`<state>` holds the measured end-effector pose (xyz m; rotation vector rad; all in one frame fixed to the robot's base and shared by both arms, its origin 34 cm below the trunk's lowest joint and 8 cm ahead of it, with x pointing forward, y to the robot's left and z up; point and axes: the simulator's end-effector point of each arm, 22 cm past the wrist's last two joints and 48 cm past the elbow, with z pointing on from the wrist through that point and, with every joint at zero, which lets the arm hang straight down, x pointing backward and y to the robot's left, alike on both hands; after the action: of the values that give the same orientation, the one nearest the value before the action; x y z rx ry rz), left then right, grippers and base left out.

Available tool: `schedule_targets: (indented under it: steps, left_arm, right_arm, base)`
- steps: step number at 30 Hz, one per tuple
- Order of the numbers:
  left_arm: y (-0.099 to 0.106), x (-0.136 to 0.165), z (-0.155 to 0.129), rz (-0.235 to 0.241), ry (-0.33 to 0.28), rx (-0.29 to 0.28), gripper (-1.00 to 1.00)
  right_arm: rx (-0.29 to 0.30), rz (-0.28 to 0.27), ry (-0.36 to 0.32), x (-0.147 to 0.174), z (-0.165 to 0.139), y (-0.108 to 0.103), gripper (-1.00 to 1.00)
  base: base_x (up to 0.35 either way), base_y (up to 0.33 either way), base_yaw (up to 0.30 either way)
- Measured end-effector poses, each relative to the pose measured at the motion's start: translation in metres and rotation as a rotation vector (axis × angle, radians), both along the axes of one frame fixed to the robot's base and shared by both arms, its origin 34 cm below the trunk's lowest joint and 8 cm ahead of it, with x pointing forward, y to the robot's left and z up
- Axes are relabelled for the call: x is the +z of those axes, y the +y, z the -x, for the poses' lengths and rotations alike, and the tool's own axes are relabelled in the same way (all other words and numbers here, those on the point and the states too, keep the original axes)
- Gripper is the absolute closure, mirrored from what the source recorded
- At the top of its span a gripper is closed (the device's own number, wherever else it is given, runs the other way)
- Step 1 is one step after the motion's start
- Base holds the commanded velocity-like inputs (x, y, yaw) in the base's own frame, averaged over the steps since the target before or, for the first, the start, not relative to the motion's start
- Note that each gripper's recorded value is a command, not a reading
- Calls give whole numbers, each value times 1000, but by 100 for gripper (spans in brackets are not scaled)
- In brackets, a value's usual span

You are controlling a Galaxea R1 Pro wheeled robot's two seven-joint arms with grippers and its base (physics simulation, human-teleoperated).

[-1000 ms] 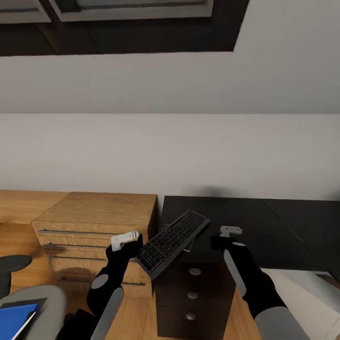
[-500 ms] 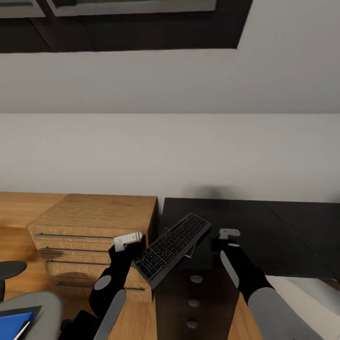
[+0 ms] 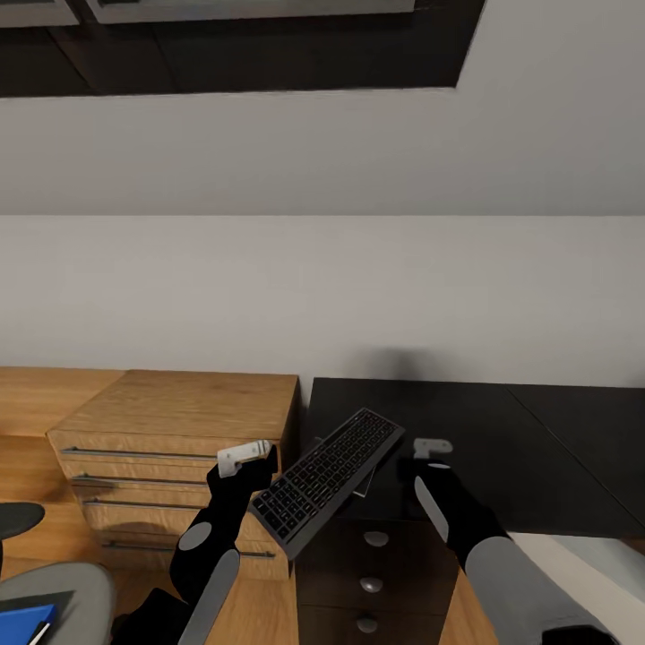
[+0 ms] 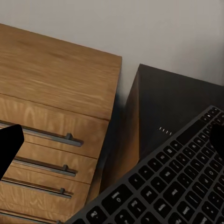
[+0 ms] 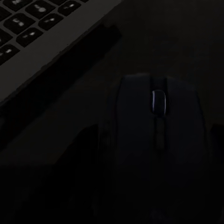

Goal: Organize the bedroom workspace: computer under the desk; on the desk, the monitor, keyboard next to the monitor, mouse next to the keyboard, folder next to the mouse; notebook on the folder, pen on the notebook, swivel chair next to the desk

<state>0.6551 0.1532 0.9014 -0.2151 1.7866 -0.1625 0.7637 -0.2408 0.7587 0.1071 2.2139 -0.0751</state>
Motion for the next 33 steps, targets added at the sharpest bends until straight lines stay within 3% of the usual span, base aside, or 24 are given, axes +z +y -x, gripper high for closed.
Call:
schedule_targets:
  steps: [8,25,33]
  left_arm:
    - [0,0,0,0,0,0,-100]
    - [-6,1,1,0,-3,-13,-100]
    - [-9,-12,3,2,-5,-17,-100]
  right_arm:
    - [7,-1,38,-7,5,4,100]
    - [14,-3,41,-7,5,10,100]
    - [14,-3,40,-21,6,10,100]
  base:
    - [0,0,0]
    - [0,0,0]
    - [0,0,0]
